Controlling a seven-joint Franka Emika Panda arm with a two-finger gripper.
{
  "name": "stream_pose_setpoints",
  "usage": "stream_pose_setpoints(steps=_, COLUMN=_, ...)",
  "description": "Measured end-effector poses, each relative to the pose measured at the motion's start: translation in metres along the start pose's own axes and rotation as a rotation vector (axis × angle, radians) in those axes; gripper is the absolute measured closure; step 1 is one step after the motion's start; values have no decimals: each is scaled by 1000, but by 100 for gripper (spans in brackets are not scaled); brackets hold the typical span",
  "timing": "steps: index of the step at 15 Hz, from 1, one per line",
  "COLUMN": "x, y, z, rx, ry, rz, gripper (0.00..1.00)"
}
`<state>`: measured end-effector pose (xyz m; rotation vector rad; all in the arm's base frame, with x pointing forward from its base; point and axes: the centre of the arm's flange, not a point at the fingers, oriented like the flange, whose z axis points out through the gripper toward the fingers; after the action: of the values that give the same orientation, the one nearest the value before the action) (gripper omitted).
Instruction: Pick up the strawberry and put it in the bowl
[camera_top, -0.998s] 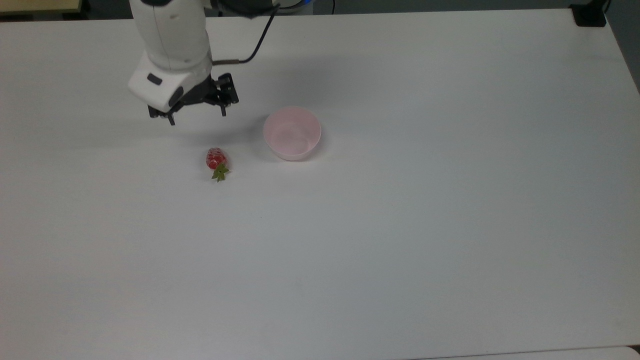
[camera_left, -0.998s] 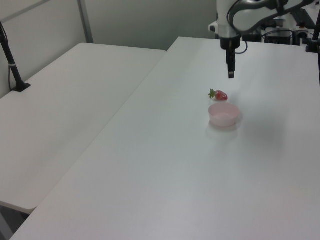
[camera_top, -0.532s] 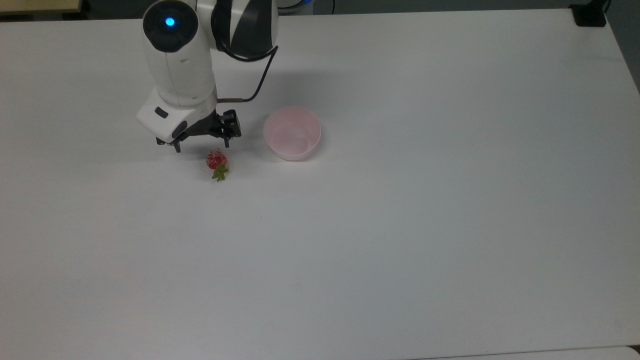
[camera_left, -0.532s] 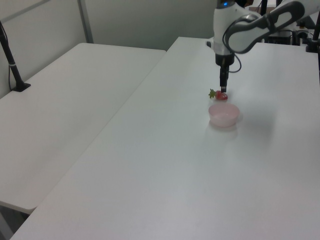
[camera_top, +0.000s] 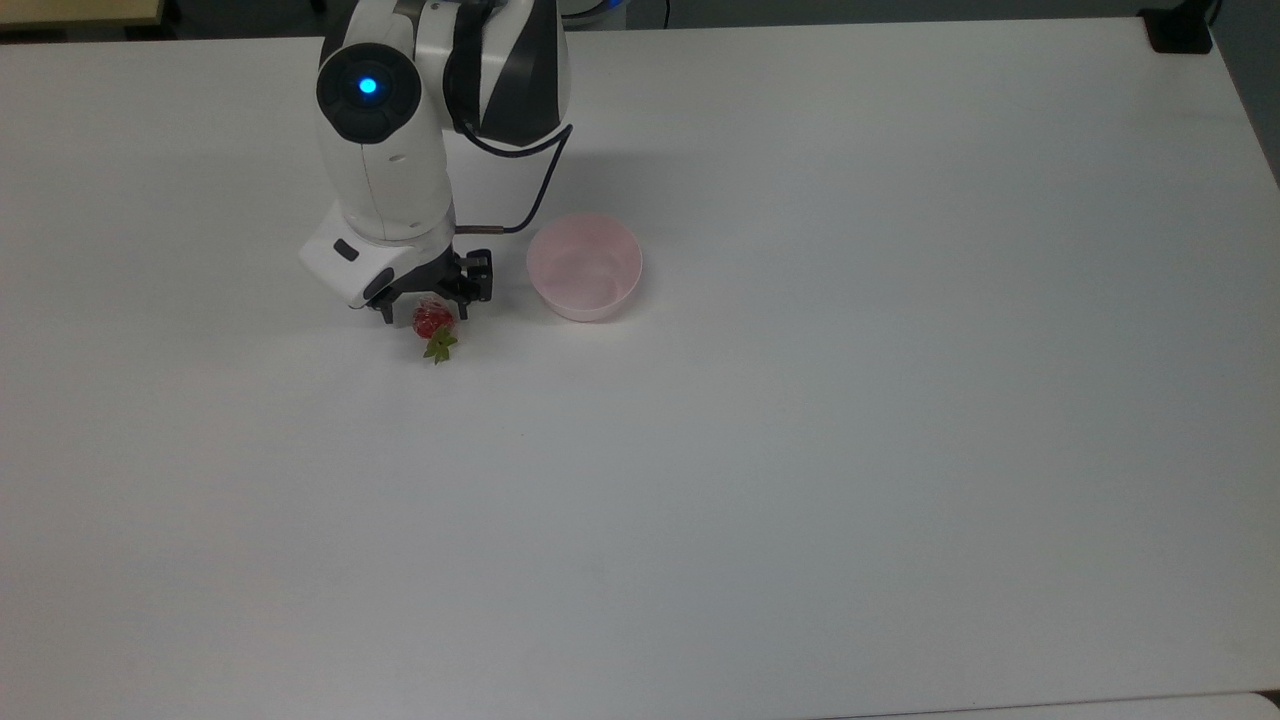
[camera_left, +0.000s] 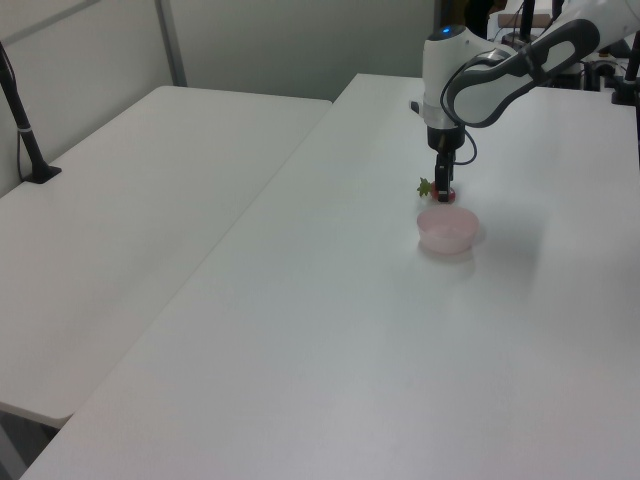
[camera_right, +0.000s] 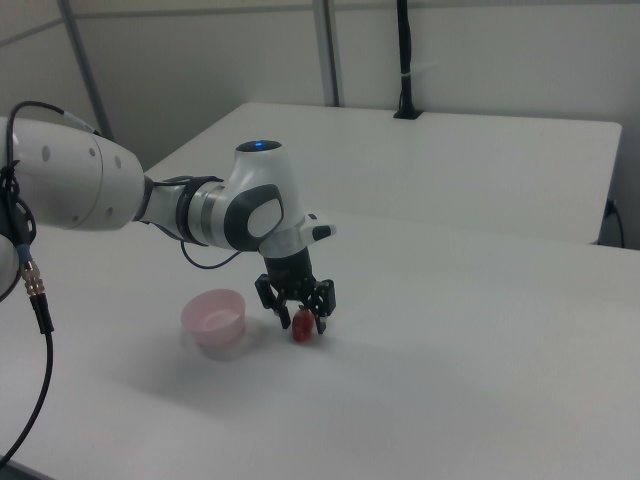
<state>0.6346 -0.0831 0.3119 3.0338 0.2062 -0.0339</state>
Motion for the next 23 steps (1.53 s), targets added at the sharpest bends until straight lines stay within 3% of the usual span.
stream_pose_setpoints(steps=3, x=4, y=-4, z=-3, rx=-2, ry=27, rz=50, gripper=57)
stream_pose_setpoints(steps=4, x=5, y=-5, z=-4, rx=1, ry=30, rz=56, gripper=60)
stream_pose_setpoints(steps=10, x=8, y=-13, z=-20, rx=12, ry=48, rz=56, gripper=60)
stream_pose_setpoints(steps=16, x=-17, y=-64, z=-93, rx=38, ry=-72, rz=-21, gripper=60)
stream_pose_setpoints(steps=20, x=-18, y=-99, z=-94, rx=81, ry=-90, rz=-25, gripper=60)
stream_pose_setpoints(steps=23, x=-17, y=-128, z=-85, rx=82, ry=-112, rz=-1, gripper=60)
